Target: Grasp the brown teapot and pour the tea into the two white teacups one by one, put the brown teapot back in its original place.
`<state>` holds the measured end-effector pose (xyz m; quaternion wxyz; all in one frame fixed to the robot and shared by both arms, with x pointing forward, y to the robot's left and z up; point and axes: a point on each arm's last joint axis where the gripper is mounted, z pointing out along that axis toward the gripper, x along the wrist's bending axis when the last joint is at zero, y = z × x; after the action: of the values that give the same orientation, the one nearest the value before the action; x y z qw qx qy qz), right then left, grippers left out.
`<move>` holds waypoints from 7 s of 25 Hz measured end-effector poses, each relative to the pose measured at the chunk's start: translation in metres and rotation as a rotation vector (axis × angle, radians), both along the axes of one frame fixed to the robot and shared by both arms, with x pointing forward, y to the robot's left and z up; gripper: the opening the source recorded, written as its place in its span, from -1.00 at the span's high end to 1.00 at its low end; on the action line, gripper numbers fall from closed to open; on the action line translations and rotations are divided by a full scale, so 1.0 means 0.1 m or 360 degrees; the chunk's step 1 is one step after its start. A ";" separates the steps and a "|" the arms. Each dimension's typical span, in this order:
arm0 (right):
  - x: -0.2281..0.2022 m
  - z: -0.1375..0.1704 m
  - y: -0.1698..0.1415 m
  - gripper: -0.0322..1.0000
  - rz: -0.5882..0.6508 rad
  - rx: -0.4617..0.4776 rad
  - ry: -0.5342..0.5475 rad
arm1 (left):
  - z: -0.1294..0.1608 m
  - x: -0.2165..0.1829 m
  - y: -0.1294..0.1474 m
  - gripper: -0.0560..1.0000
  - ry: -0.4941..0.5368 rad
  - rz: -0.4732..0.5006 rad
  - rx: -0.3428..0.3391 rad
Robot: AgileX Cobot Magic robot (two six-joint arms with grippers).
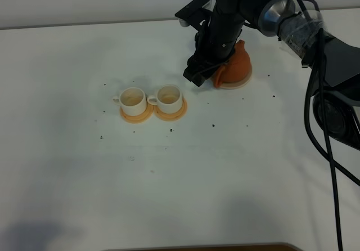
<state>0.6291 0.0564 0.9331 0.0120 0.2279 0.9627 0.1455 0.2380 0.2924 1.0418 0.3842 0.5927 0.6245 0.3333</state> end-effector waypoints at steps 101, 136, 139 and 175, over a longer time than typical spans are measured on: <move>0.11 0.01 -0.61 0.08 -0.0517 -0.0320 0.0008 | 0.00 0.00 0.00 0.20 0.0000 0.0000 -0.0001; 0.11 -0.07 -0.61 0.69 -0.0426 -0.0374 0.0028 | 0.00 0.00 0.00 0.20 0.0000 0.0001 -0.0003; 0.12 -0.01 -0.61 0.69 -0.0428 -0.0347 0.0010 | 0.00 0.00 0.00 0.20 0.0000 0.0001 -0.0003; -0.36 0.84 -0.23 0.69 -0.0107 -0.0175 -0.0259 | 0.00 0.00 0.00 0.20 0.0000 0.0001 -0.0002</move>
<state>0.5928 0.0338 1.0175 0.1076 0.2465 0.9568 0.1100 0.2380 0.2924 1.0418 0.3846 0.5922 0.6249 0.3329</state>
